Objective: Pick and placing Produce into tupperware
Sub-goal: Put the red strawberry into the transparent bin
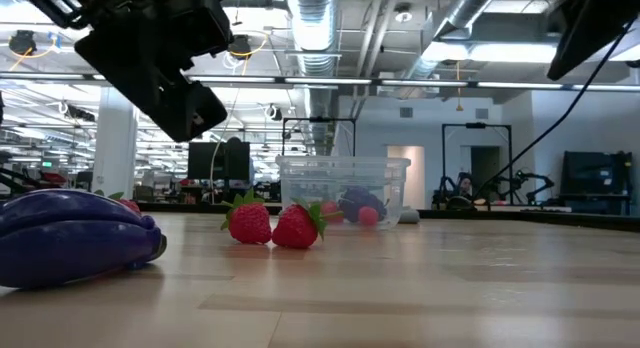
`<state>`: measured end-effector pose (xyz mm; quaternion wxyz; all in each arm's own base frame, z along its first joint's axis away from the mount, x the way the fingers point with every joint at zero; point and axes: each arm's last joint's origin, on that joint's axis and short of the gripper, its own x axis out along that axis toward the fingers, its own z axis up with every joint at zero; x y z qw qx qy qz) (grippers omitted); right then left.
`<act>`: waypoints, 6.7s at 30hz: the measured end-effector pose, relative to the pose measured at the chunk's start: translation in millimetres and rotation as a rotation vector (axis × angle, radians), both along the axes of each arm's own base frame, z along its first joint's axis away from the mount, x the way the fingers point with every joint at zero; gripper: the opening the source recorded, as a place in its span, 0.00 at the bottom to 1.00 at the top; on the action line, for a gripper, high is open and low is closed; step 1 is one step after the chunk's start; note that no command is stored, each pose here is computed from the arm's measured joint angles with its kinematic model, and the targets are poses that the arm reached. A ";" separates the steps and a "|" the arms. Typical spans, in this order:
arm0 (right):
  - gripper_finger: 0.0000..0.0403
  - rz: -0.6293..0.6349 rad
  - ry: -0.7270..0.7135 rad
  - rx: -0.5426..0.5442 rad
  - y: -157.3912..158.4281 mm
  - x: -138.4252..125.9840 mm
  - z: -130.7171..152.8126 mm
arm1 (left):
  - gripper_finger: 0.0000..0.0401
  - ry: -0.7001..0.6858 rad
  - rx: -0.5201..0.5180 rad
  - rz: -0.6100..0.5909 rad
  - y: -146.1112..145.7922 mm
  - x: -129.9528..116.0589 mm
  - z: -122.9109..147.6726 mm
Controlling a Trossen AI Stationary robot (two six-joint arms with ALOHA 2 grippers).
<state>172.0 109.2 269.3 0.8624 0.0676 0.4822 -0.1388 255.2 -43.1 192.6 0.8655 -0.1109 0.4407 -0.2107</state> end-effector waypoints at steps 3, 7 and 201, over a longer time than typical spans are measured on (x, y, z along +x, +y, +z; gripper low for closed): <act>0.58 0.002 0.010 -0.006 1.1 -2.3 -0.5 | 0.43 0.000 0.010 -0.037 -7.0 3.5 -6.5; 0.58 0.005 0.007 -0.004 1.9 -2.4 -0.4 | 0.43 0.012 0.030 -0.091 -15.9 5.6 -15.3; 0.58 -0.071 -0.044 -0.052 -5.9 2.7 0.8 | 0.58 -0.188 0.342 0.333 143.7 98.4 3.7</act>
